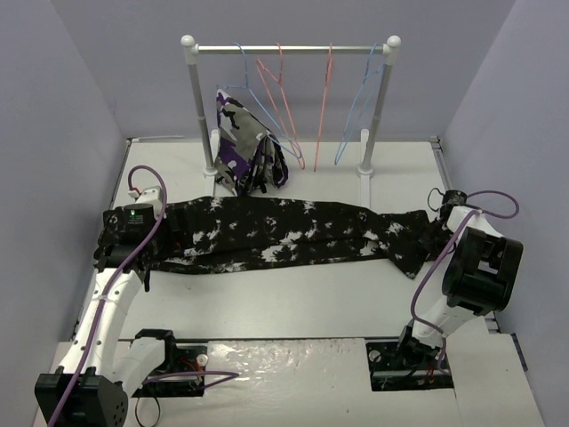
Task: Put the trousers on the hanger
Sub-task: Fold the trousers at the center of the board.
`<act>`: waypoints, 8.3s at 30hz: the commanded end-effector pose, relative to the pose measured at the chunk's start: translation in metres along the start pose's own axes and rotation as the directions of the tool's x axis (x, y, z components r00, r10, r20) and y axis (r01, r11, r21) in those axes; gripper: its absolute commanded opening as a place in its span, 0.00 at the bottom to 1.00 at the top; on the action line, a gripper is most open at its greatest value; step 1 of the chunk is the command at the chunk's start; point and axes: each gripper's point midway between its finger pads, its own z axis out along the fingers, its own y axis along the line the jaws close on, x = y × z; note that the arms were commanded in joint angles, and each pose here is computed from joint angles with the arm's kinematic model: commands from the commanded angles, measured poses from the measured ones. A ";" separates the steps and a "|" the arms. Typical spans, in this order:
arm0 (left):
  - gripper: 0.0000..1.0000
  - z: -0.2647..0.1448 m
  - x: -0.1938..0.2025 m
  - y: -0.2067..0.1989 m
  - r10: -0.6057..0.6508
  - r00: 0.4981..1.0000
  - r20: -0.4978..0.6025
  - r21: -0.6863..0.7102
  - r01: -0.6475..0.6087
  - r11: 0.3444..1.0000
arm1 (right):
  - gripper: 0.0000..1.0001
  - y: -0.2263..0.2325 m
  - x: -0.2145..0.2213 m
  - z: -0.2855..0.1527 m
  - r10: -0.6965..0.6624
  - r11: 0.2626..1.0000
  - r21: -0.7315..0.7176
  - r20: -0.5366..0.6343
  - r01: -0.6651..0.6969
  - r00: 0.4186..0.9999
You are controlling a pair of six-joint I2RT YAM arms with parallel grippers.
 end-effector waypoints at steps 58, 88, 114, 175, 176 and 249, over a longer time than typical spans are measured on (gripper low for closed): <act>0.97 0.070 0.005 -0.050 -0.630 0.770 -0.101 -0.005 0.632 0.775 | 0.77 0.105 -0.099 -0.179 -0.094 0.920 -0.284 0.512 0.272 0.854; 0.68 0.117 0.040 -0.063 -0.698 0.712 -0.074 -0.146 0.685 0.714 | 1.00 0.136 -0.023 -0.224 -0.152 0.788 -0.420 0.575 0.450 0.804; 0.00 0.005 -0.056 -0.068 -0.503 0.862 0.062 -0.026 0.505 0.863 | 1.00 0.117 -0.020 -0.200 -0.191 0.841 -0.326 0.569 0.433 0.800; 0.88 0.004 0.050 0.027 -0.385 0.917 -0.107 -0.302 0.339 0.891 | 0.68 -0.006 -0.047 0.000 0.441 0.886 -0.254 0.199 -0.389 0.875; 0.88 0.005 0.054 0.028 -0.392 0.913 -0.112 -0.308 0.343 0.887 | 0.70 0.012 -0.047 -0.011 0.385 0.904 -0.285 0.223 -0.318 0.895; 0.00 0.026 -0.030 0.133 -0.312 0.932 0.183 -0.415 0.361 0.835 | 1.00 0.133 0.078 -0.192 -0.405 0.657 -0.356 0.577 0.665 0.709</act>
